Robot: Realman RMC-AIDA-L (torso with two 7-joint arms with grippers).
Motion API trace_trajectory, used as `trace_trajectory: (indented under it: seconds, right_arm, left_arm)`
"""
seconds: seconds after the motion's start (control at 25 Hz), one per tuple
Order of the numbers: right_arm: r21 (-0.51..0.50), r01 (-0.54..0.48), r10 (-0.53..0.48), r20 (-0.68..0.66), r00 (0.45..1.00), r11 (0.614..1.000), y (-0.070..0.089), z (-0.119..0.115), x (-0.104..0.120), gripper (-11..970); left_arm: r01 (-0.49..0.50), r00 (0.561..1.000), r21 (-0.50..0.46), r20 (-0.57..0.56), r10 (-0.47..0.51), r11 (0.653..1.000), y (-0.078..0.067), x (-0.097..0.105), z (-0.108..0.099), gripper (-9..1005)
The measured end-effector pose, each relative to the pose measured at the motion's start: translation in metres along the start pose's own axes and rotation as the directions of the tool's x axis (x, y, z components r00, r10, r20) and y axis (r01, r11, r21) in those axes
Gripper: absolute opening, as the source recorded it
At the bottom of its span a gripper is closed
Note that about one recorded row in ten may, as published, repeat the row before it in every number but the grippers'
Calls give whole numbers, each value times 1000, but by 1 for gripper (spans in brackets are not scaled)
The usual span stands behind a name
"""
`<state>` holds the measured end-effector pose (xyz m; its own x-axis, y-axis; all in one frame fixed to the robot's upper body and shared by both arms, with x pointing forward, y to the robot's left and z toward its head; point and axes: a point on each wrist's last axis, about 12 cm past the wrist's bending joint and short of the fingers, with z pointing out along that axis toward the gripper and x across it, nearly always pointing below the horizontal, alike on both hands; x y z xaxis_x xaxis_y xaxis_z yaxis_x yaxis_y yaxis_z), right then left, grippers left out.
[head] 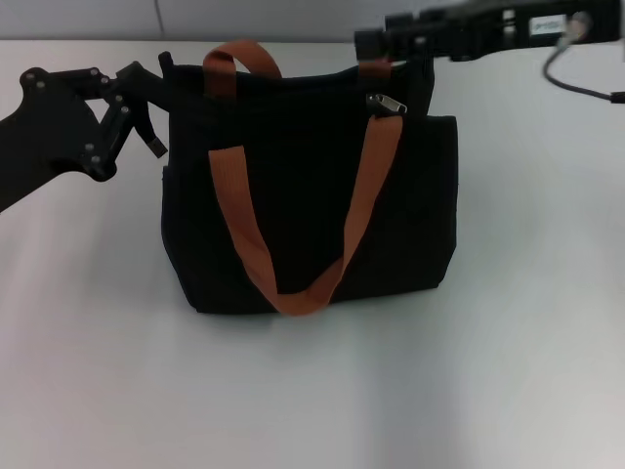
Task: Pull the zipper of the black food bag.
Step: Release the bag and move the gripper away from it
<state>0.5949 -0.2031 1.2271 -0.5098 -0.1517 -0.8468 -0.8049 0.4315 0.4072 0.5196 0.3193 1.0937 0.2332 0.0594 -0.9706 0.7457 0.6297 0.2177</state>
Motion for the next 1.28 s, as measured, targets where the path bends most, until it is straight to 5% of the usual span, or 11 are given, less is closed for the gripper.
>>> trace_trajectory:
  seconds: [0.16,0.24,0.48,0.64,0.96,1.28]
  right_arm:
    - [-170,125,-93,181,979,978,4,-21,17,722]
    - [-264,246,-157,316,936,933,5,-36,41,722]
    - [-339,373,-225,403,887,864,2,-49,85,722]
    - [-343,460,-326,382,865,819,5,-49,137,722]
    - [-279,476,-411,263,873,834,10,-25,200,722]
    - [-284,460,-394,261,881,842,13,-21,208,722]
  left_arm:
    - [3,1000,0,0,-3,1000,-1,0,0,21]
    - [4,1000,0,0,-4,1000,-1,1,0,21]
    - [14,1000,-2,-6,-14,1000,-1,2,1,20]
    - [32,999,0,-13,-32,999,-1,2,0,26]
    - [48,999,-2,-18,-48,999,-1,3,-2,49]
    - [51,999,-5,-19,-51,999,-1,3,-2,72]
